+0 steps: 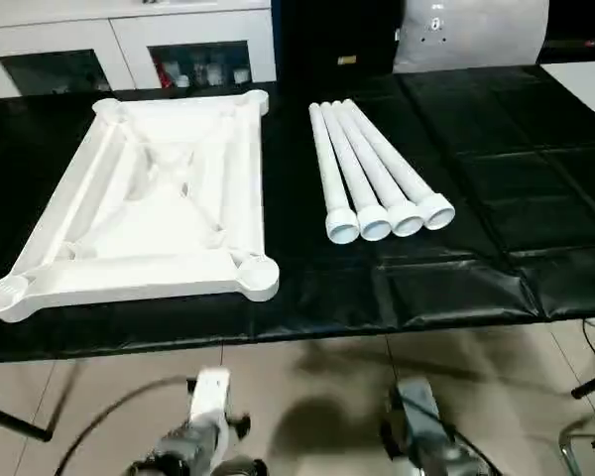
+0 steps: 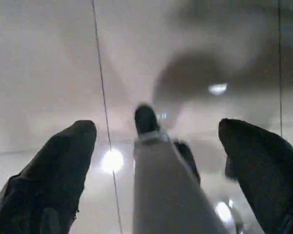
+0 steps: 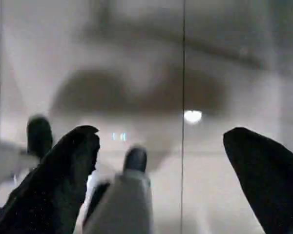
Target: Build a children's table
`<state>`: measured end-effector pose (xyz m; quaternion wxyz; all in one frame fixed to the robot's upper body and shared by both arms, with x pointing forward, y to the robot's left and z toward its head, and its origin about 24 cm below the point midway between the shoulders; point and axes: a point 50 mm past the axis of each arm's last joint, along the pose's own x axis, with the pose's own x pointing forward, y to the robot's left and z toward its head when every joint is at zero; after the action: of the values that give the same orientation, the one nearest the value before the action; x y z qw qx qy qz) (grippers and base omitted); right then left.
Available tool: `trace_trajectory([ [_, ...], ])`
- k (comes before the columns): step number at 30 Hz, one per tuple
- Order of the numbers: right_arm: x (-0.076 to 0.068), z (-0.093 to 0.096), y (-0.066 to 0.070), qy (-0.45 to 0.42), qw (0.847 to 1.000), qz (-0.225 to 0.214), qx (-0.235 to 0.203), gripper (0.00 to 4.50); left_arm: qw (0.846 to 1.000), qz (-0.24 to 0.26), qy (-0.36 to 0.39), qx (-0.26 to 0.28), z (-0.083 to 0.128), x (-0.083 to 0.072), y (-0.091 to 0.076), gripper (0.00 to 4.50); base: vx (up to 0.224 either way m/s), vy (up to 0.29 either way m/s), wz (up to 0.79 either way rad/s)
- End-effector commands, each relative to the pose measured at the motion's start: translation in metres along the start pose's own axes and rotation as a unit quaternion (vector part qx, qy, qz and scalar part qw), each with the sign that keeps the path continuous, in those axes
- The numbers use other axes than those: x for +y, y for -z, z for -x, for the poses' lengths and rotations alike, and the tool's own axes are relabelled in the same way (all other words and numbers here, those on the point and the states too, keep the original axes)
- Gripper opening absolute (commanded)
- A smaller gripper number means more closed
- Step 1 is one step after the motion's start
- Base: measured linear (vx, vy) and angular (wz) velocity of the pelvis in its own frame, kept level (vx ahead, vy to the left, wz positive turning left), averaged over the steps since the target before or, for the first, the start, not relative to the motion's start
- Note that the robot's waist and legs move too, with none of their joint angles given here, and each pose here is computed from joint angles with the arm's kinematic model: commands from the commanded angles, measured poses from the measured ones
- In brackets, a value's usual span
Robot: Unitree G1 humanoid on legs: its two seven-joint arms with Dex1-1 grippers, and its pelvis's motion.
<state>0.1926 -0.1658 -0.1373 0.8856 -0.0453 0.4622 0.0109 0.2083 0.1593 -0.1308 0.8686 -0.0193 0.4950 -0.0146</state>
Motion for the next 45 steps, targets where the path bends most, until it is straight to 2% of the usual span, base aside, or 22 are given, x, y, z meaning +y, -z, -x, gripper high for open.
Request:
trace_trajectory([
  [1, -0.005, 0.001, -0.01, -0.018, 0.998, -0.034, -0.048, 4.5, 0.999, 0.03, 0.013, -0.017, 0.001, 0.004, -0.005, 4.47, 0.0, 0.0, 0.0],
  [2, -0.007, 0.002, -0.009, -0.024, 0.997, -0.035, -0.058, 4.5, 0.999, 0.037, 0.026, -0.021, 0.001, 0.003, -0.007, 4.47, 0.0, 0.0, 0.0],
  [4, -0.012, 0.003, -0.006, -0.036, 0.997, -0.018, -0.064, 4.5, 0.998, 0.016, 0.052, -0.033, 0.002, 0.003, -0.01, 4.47, 0.0, 0.0, 0.0],
  [7, -0.011, 0.006, -0.01, -0.091, 0.991, -0.034, -0.092, 4.5, 0.995, -0.023, 0.07, -0.068, 0.004, 0.008, -0.015, 4.47, 0.0, 0.0, 0.0],
  [12, -0.015, 0.016, -0.017, -0.101, 0.98, -0.009, -0.172, 4.5, 0.987, -0.047, 0.08, -0.13, 0.011, 0.017, -0.017, 4.47, 0.0, 0.0, 0.0],
  [13, -0.014, 0.016, -0.017, -0.102, 0.98, -0.009, -0.173, 4.5, 0.987, -0.049, 0.079, -0.131, 0.011, 0.017, -0.017, 4.47, 0.0, 0.0, 0.0],
  [15, -0.012, 0.027, -0.018, -0.122, 0.97, 0.007, -0.212, 4.5, 0.981, -0.081, 0.065, -0.164, 0.014, 0.018, -0.021, 4.47, 0.0, 0.0, 0.0],
  [19, -0.015, 0.035, -0.017, -0.124, 0.966, 0.014, -0.226, 4.5, 0.979, -0.082, 0.075, -0.17, 0.014, 0.016, -0.019, 4.47, 0.0, 0.0, 0.0],
  [21, -0.019, 0.05, -0.017, -0.129, 0.96, 0.008, -0.25, 4.5, 0.976, -0.082, 0.087, -0.181, 0.015, 0.014, -0.018, 4.47, 0.0, 0.0, 0.0],
  [24, -0.02, 0.058, -0.016, -0.138, 0.956, 0.013, -0.259, 4.5, 0.974, -0.08, 0.093, -0.19, 0.017, 0.013, -0.018, 4.47, 0.0, 0.0, 0.0],
  [26, -0.019, 0.067, -0.011, -0.159, 0.955, 0.017, -0.251, 4.5, 0.971, -0.09, 0.107, -0.195, 0.017, 0.011, -0.017, 4.47, 0.0, 0.0, 0.0],
  [29, -0.021, 0.065, -0.001, -0.164, 0.959, 0.018, -0.23, 4.5, 0.972, -0.097, 0.113, -0.184, 0.017, 0.011, -0.016, 4.47, 0.0, 0.0, 0.0],
  [31, -0.029, 0.052, 0.01, -0.127, 0.972, 0.025, -0.194, 4.5, 0.975, -0.107, 0.107, -0.161, 0.015, 0.013, -0.015, 4.47, 0.0, 0.0, 0.0],
  [35, -0.03, 0.04, 0.015, -0.111, 0.981, 0.02, -0.16, 4.5, 0.975, -0.127, 0.115, -0.142, 0.014, 0.014, -0.015, 4.47, 0.0, 0.0, 0.0],
  [36, -0.027, 0.027, 0.018, -0.115, 0.986, 0.025, -0.12, 4.5, 0.966, -0.168, 0.147, -0.129, 0.015, 0.011, -0.019, 4.47, 0.0, 0.0, 0.0],
  [38, -0.026, 0.023, 0.019, -0.112, 0.988, 0.026, -0.103, 4.5, 0.963, -0.173, 0.162, -0.131, 0.015, 0.01, -0.021, 4.47, 0.0, 0.0, 0.0],
  [39, -0.026, 0.021, 0.019, -0.116, 0.989, 0.029, -0.091, 4.5, 0.956, -0.181, 0.184, -0.143, 0.017, 0.007, -0.024, 4.47, 0.0, 0.0, 0.0],
  [41, -0.026, 0.019, 0.019, -0.119, 0.989, 0.033, -0.084, 4.5, 0.95, -0.186, 0.199, -0.151, 0.018, 0.005, -0.026, 4.47, 0.0, 0.0, 0.0],
  [42, -0.026, 0.017, 0.016, -0.125, 0.988, 0.047, -0.081, 4.5, 0.938, -0.203, 0.234, -0.158, 0.02, 0.0, -0.03, 4.47, 0.0, 0.0, 0.0],
  [45, -0.023, 0.014, 0.012, -0.138, 0.984, 0.078, -0.076, 4.5, 0.914, -0.234, 0.287, -0.165, 0.025, -0.008, -0.035, 4.47, 0.0, 0.0, 0.0],
])
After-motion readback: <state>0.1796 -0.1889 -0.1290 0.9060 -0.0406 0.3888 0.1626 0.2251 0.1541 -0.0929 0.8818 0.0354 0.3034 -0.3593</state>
